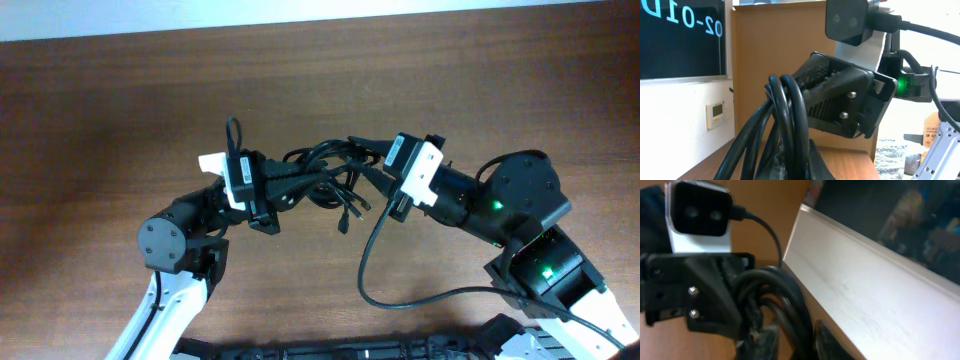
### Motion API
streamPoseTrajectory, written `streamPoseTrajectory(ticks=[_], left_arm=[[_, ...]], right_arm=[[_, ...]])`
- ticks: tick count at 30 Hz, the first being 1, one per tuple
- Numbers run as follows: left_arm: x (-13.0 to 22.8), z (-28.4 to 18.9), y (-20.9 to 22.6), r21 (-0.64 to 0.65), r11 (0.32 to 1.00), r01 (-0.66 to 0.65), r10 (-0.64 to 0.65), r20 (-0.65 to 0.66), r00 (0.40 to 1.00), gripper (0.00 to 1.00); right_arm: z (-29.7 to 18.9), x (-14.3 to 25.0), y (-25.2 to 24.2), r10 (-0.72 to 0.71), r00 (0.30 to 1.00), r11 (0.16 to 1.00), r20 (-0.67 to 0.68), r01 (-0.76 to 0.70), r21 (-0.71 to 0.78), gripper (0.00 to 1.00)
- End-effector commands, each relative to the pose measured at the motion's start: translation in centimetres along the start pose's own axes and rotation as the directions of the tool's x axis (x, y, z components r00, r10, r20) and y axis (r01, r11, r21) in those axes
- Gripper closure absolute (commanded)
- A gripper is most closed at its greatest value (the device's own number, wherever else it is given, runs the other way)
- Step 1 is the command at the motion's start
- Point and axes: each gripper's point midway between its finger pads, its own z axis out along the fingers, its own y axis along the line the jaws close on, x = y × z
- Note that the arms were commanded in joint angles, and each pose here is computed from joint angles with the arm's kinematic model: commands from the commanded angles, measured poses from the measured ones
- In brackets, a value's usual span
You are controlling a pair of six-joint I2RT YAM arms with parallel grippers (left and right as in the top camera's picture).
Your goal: Untangle cables
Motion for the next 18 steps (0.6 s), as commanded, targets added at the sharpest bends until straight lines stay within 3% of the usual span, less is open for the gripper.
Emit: streamPoseTrajectory(ticks=[1, 6, 8, 9, 11, 18], left_arm=[[-1.1, 0.2, 0.2, -0.012, 1.000, -0.029, 0.029, 0.024, 0.999, 1.00], [-1.1, -0.1, 1.5, -0.074, 0.997, 0.001, 0.001, 0.031, 1.000, 1.00], [-0.4, -1.4, 5.1, -0.231, 0.963, 0.141, -0.133, 0.052, 0.990, 1.00], [0.1, -2.7, 7.5, -0.330, 0.911, 0.246, -0.230, 0.086, 0.969, 1.00], [0.4, -4.2, 9.2, -0.396, 0.855, 0.335, -0.310, 0.128, 0.942, 1.00], [0.3, -4.5, 9.5, -0.404, 0.844, 0.352, -0.322, 0.142, 0.936, 1.00]], right_arm=[[-0.1, -0.5, -1.0, -0.001, 1.000, 0.999, 0.002, 0.001, 0.050, 0.96], [-0.4, -0.8, -1.0, -0.005, 1.000, 0.999, 0.009, 0.004, 0.053, 0.96], [-0.9, -1.4, -0.9, -0.013, 1.000, 0.998, 0.025, 0.012, 0.059, 0.96], [-1.3, -1.8, -1.0, -0.020, 0.999, 0.998, 0.035, 0.017, 0.068, 0.96], [-1.8, -2.3, -0.9, -0.025, 0.999, 0.997, 0.045, 0.022, 0.074, 0.96], [-2.0, -2.5, -0.9, -0.027, 0.998, 0.997, 0.050, 0.024, 0.076, 0.96]])
